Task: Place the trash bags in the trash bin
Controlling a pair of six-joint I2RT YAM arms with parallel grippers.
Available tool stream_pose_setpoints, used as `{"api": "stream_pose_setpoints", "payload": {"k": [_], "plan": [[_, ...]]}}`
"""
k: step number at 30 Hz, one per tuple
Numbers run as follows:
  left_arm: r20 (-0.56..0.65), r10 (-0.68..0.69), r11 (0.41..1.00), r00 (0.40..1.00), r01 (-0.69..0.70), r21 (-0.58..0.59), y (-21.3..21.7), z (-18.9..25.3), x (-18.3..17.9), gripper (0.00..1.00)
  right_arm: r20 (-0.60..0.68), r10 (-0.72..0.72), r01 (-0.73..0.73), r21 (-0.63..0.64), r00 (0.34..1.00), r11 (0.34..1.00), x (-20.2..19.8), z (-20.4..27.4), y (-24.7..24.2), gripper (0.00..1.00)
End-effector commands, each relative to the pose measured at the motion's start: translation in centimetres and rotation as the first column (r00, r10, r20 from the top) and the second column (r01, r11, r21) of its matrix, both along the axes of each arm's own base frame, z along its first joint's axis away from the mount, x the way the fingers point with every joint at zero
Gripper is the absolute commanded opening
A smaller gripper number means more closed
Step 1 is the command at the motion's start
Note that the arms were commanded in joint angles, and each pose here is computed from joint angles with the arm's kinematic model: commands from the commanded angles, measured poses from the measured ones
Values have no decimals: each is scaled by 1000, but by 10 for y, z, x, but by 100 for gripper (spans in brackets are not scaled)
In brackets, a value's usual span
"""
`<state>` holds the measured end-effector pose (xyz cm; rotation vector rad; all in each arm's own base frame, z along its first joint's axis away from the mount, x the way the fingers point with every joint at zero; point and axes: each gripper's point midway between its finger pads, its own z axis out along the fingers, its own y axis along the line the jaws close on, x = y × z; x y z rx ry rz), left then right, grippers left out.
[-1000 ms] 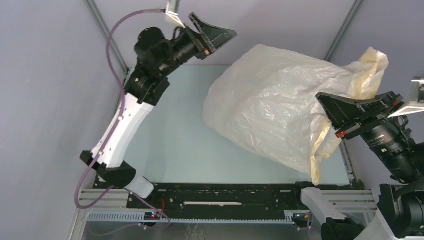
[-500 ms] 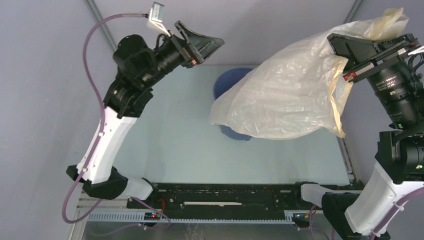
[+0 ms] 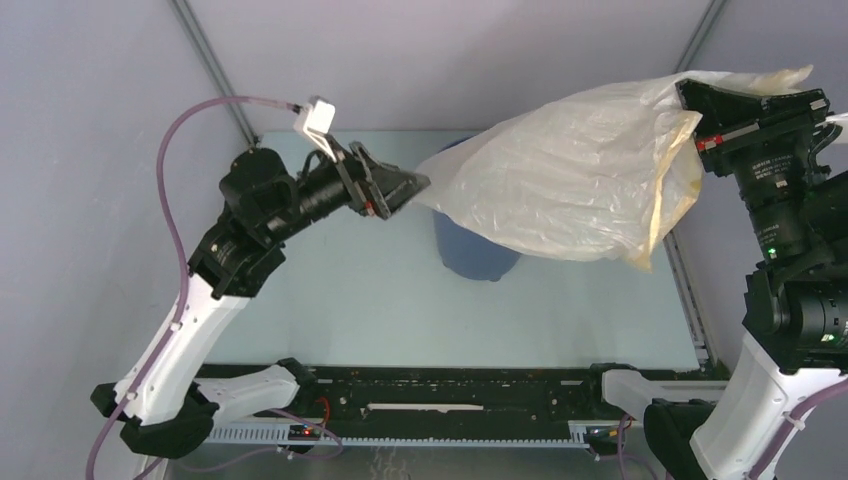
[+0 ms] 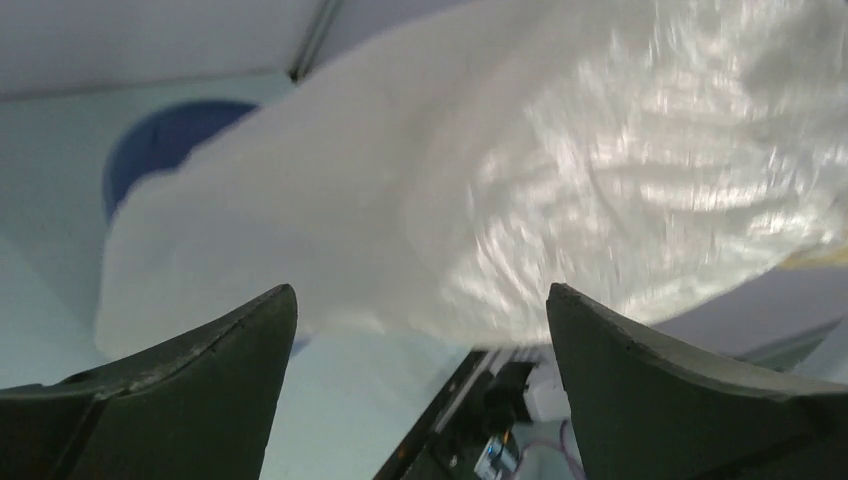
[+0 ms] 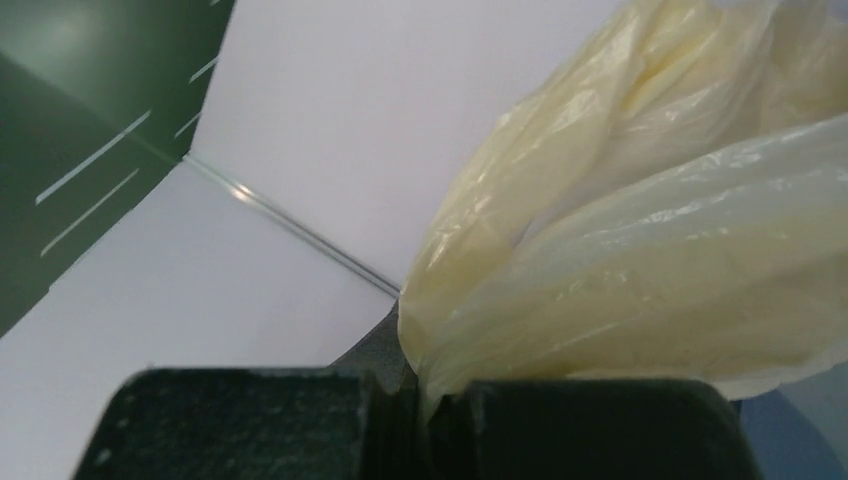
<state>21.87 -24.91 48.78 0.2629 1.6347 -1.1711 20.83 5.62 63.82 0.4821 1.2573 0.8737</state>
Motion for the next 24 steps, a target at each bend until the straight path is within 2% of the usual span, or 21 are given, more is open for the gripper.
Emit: {"api": "stream_pose_setpoints", "payload": {"k": [1,4,7,10,12,15,19,24], "plan": [[139,-38,994,990,23,103,-2,-22,-25,100,-189,-122,146,122,974,982,17,-35,-26,0],[278,-38,980,960,-19,198,-7,-40,-33,100,-261,-110,155,159,959,975,21,-47,-25,0],[373,22,958,928,-127,259,-7,-54,-23,100,-292,-49,113,206,955,972,24,-51,-16,0],[389,108,925,915,-236,298,-3,-62,-2,100,-304,22,57,247,952,967,28,-54,-5,0],[403,178,882,898,-327,339,3,-67,16,100,-296,61,20,263,953,965,30,-54,1,0],[453,94,853,887,-306,422,-12,-77,23,100,-277,89,-10,276,957,961,28,-52,6,0],[443,-68,849,894,-182,496,-42,-92,17,100,-262,99,-22,283,960,959,25,-49,7,0],[425,-59,828,903,-194,527,-55,-99,31,99,-231,133,-62,291,964,955,21,-41,13,0]]}}
